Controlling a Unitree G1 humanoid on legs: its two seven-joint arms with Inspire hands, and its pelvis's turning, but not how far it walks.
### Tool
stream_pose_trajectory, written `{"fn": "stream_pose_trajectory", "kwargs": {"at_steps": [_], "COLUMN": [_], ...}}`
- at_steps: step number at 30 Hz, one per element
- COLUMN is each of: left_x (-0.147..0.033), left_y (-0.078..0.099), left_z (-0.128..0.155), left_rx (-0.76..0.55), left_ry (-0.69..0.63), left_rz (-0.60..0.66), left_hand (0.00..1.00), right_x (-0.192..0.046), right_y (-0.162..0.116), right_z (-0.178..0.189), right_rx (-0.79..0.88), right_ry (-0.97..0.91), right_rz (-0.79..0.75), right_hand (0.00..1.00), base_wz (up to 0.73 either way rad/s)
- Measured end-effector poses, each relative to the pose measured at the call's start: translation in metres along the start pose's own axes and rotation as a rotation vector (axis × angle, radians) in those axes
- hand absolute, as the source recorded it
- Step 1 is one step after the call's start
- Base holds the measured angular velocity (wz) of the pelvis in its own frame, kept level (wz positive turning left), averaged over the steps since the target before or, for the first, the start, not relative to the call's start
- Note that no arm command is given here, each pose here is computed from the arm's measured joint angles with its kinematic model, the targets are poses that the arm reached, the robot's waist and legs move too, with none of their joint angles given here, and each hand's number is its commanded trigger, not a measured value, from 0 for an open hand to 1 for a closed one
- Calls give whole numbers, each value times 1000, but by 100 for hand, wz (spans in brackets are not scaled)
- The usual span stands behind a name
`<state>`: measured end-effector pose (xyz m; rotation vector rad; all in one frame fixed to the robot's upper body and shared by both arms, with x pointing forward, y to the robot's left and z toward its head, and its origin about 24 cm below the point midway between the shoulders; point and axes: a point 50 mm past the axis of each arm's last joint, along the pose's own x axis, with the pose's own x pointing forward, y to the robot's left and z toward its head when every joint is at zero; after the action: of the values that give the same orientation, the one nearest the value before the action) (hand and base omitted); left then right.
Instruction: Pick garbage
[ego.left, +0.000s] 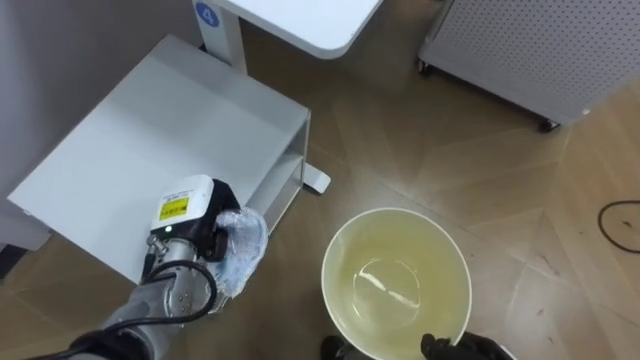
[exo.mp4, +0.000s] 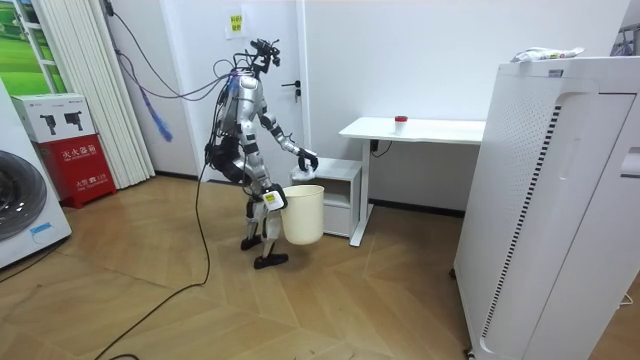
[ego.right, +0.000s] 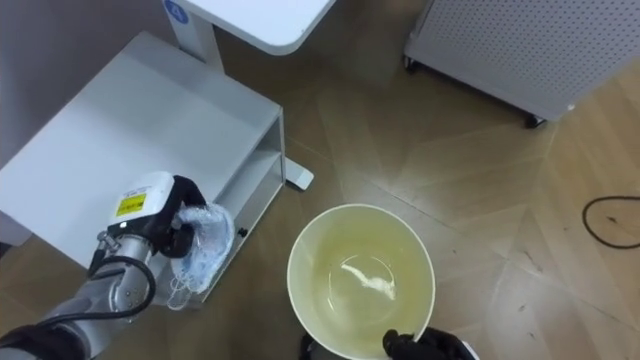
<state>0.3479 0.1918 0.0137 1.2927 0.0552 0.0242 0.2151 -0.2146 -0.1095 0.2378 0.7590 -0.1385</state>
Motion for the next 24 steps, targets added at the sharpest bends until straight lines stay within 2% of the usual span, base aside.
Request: {"fn": "stream_pose_trajectory", "kwargs": {"at_steps": [7,13,18,24], "left_x": [-7,-11,-25,-36], "left_y": [-11,-19,-45,-60], "left_z": [-2,3,27,57], "left_rx": [-23,-171,-304,-388], "left_ry": [19,49,29,-54], "left_rz": [-46,-46,-108,-179], "left_hand": [100,100,100,100], "right_x": [-1,0,0,1], "right_y": [-2,0,5,16], "right_z": [-1,2,1,-5], "right_rx": [2,-34,-37,-27], "right_ry": [-8,-44,-60,-67], "right_rz": [-23,-32,-31,-18], "right_hand": [100,100,100,100], "base_wz": [-1,1,0,0]}}
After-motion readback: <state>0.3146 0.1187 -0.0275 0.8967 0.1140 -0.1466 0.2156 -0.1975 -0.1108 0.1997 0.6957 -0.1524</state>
